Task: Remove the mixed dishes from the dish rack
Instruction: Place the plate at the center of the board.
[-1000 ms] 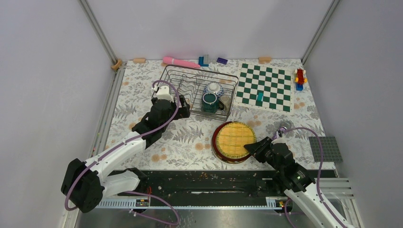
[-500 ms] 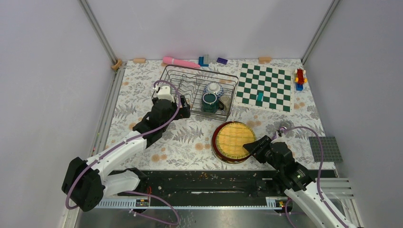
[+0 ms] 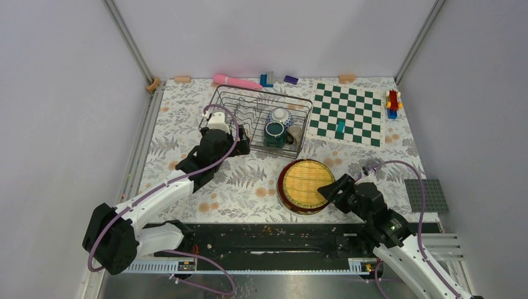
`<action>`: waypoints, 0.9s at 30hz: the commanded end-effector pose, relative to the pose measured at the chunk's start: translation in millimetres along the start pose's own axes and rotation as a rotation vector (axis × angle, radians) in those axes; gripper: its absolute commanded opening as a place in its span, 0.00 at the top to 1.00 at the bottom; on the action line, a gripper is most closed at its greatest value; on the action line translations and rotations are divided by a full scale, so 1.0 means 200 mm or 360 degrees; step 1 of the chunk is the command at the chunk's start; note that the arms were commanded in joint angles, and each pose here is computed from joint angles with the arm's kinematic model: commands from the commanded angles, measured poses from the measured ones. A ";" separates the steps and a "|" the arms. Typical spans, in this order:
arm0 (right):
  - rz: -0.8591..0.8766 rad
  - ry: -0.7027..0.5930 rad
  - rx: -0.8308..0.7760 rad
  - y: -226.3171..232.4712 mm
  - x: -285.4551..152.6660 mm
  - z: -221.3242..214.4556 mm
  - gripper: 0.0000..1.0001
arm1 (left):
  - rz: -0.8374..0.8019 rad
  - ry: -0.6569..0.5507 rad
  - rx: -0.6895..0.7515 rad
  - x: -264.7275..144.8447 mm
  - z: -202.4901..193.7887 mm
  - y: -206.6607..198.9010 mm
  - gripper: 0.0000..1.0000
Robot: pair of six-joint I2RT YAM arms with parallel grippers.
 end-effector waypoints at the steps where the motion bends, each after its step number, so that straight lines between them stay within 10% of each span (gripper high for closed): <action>1: -0.0029 -0.0004 -0.0111 0.00 -0.03 0.03 0.31 | -0.0079 -0.0093 -0.0018 0.00 0.12 -0.09 0.01; 13: -0.0046 -0.0057 -0.0170 0.00 -0.07 0.07 0.02 | -0.0073 -0.0095 -0.0012 0.00 0.12 -0.09 0.01; 27: 0.0033 -0.0273 -0.0367 0.13 -0.18 0.27 0.00 | -0.0068 -0.0101 0.0003 0.00 0.13 -0.09 0.01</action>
Point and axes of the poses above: each gripper's point midway between its finger pads, its own x axis out along the fingers, its own y axis along the line the jaws close on, z = x × y, the point moved 1 cm from there along -x, back along the fingers, and after that the axes turned 12 degrees about -x, right-handed, at the moved point
